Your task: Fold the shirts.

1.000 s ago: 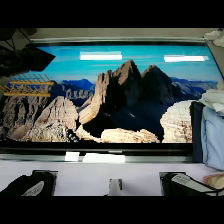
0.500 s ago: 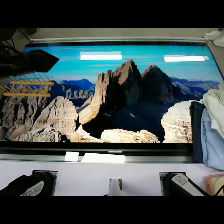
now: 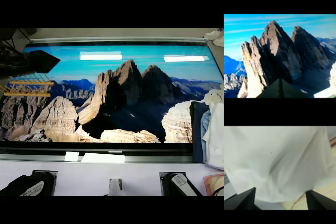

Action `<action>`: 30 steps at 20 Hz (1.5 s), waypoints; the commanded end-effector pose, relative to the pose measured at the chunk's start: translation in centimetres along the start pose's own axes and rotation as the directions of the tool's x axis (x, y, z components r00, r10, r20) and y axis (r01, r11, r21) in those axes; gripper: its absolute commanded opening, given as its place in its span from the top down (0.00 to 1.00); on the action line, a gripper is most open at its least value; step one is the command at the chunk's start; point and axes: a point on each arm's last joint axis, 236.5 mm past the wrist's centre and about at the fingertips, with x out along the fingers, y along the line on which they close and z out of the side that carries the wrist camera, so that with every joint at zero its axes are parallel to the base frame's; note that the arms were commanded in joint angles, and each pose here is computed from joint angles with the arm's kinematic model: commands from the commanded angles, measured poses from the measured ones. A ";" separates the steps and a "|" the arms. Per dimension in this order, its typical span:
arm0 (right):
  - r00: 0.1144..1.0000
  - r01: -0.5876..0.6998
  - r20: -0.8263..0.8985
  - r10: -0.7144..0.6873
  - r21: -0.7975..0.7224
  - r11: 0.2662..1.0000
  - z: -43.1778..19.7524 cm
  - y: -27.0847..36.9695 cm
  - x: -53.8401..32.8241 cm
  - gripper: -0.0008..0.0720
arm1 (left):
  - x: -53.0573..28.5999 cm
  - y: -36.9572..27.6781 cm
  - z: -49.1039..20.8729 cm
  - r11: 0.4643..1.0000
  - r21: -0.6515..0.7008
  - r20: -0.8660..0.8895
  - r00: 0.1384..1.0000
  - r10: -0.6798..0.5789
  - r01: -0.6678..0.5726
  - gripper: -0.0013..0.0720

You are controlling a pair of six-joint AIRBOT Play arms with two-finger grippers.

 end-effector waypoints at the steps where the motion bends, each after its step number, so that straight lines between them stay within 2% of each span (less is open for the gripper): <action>1: 0.987 0.090 0.140 -0.080 -0.064 0.994 3.1 -1.9 -1.0 0.05 | 0.1 0.2 -0.1 1.000 0.001 -0.006 1.000 0.004 -0.004 0.94; 3: 0.925 0.163 0.356 -0.128 -0.068 0.984 7.6 -3.0 -5.8 0.08 | 0.5 0.7 -0.9 1.000 0.010 -0.039 0.999 0.020 -0.020 0.94; 5: 0.769 0.321 0.610 -0.191 -0.111 0.941 13.2 -2.4 -14.0 0.09 | 1.3 2.5 -2.6 0.995 0.056 -0.126 0.988 0.088 -0.081 0.94; 7: 0.612 0.434 0.781 -0.124 -0.200 0.878 17.9 3.5 -20.9 0.09 | 1.9 7.3 -5.1 0.955 0.132 -0.277 0.915 0.292 -0.265 0.94; 8: 0.584 0.452 0.811 -0.043 -0.280 0.847 19.3 8.1 -22.3 0.09 | 1.5 10.4 -6.3 0.901 0.192 -0.345 0.832 0.433 -0.389 0.94; 9: 0.597 0.438 0.800 0.058 -0.386 0.812 20.1 13.7 -22.1 0.09 | 1.2 12.8 -7.1 0.849 0.232 -0.385 0.757 0.528 -0.474 0.94; 10: 0.643 0.403 0.754 0.136 -0.483 0.778 20.0 18.8 -20.6 0.09 | 1.5 14.1 -8.0 0.826 0.243 -0.415 0.715 0.563 -0.509 0.87; 11: 0.714 0.344 0.672 0.196 -0.580 0.738 19.2 23.7 -18.1 0.09 | 2.1 14.8 -9.3 0.823 0.207 -0.457 0.691 0.560 -0.529 0.52; 12: 0.786 0.264 0.573 0.232 -0.650 0.712 17.9 27.5 -15.4 0.06 | 2.2 15.2 -11.3 0.816 0.168 -0.527 0.649 0.549 -0.554 0.03; 14: 0.895 0.088 0.333 0.297 -0.784 0.614 14.2 33.6 -10.5 0.03 | 0.9 15.7 -16.4 0.808 0.208 -0.674 0.518 0.527 -0.552 0.00; 15: 0.914 0.018 0.248 0.322 -0.816 0.577 12.9 35.5 -9.1 0.03 | 0.6 15.8 -17.9 0.809 0.215 -0.687 0.504 0.524 -0.548 0.00; 16: 0.919 -0.004 0.218 0.328 -0.827 0.562 12.5 36.4 -8.5 0.03 | 0.7 15.9 -18.6 0.809 0.208 -0.669 0.524 0.528 -0.550 0.00; 18: 0.917 0.002 0.225 0.329 -0.828 0.560 12.7 36.7 -8.4 0.04 | 0.6 15.9 -18.9 0.809 0.189 -0.634 0.560 0.533 -0.557 0.00; 30: 0.916 0.009 0.231 0.327 -0.828 0.561 12.8 36.5 -8.5 0.05 | 0.6 15.9 -18.9 0.809 0.188 -0.633 0.561 0.533 -0.557 0.00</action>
